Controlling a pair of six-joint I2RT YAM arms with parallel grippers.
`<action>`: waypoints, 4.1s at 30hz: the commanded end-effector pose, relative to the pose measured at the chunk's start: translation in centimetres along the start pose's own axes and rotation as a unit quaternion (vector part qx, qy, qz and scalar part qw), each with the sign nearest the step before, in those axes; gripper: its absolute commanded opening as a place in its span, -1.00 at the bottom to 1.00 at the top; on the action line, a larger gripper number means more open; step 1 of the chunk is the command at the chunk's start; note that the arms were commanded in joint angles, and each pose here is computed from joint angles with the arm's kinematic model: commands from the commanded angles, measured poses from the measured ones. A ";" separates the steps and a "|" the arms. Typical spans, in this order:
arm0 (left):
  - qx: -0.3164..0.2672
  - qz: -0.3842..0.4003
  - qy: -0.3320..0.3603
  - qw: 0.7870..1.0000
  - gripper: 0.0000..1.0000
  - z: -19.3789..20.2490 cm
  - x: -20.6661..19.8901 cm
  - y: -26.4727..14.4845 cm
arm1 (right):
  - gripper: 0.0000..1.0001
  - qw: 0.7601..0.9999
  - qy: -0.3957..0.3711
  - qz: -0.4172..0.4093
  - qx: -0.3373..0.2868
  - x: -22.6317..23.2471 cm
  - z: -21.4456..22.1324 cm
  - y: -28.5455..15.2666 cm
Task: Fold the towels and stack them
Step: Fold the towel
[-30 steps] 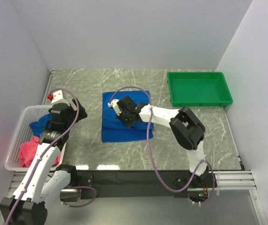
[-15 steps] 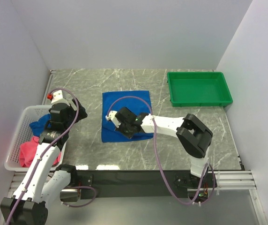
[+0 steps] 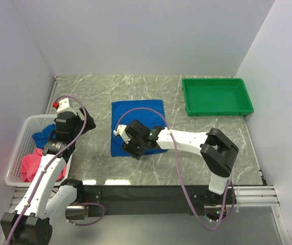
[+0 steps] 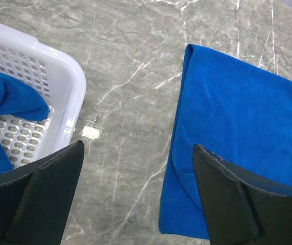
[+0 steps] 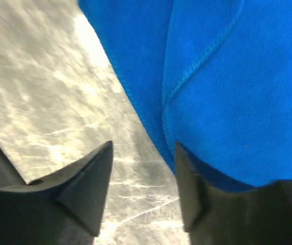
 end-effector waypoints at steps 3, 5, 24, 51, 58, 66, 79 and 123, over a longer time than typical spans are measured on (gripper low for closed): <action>-0.020 0.015 0.004 1.000 0.85 -1.3 -0.6 -0.1 | 0.44 0.993 0.053 -0.009 -0.105 -1.1 -5.8 -2.4; -0.021 0.015 0.004 1.000 0.85 -1.3 -0.6 -0.1 | 0.61 0.987 0.094 -0.008 -0.127 -2.0 -7.1 -2.4; -0.022 0.012 0.002 1.000 0.85 -1.4 -0.5 0.0 | 0.78 0.966 0.184 -0.060 -0.170 -4.6 -11.0 4.9; -0.023 0.014 -0.001 1.000 0.85 -1.6 -0.3 0.1 | 0.53 0.962 0.080 -0.236 -0.113 5.9 -9.7 3.4; -0.017 0.020 -0.007 1.000 0.85 -1.3 -0.4 0.1 | 0.49 0.975 0.081 -0.172 -0.117 4.7 -8.4 0.6; 0.079 0.057 -0.090 0.991 0.72 1.4 -2.3 -0.5 | 0.45 0.955 0.256 0.027 -0.146 -4.5 -0.9 -4.5; 0.222 0.053 -0.132 0.965 0.30 12.1 -6.3 -0.8 | 0.22 0.859 0.449 0.125 -0.213 -9.9 9.5 -7.6; 0.236 -0.037 -0.102 0.966 -0.67 18.3 -4.5 1.9 | -0.03 0.828 0.521 0.098 -0.181 -9.7 12.2 -4.0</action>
Point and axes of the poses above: each gripper's point midway between its finger pads, its own y axis out along the fingers, its own x axis along the line the jaws close on, z = x × y, the point moved 4 cm from there along -y, back along the fingers, and after that the axes turned 1 degree about -y, right-handed, at the moved point
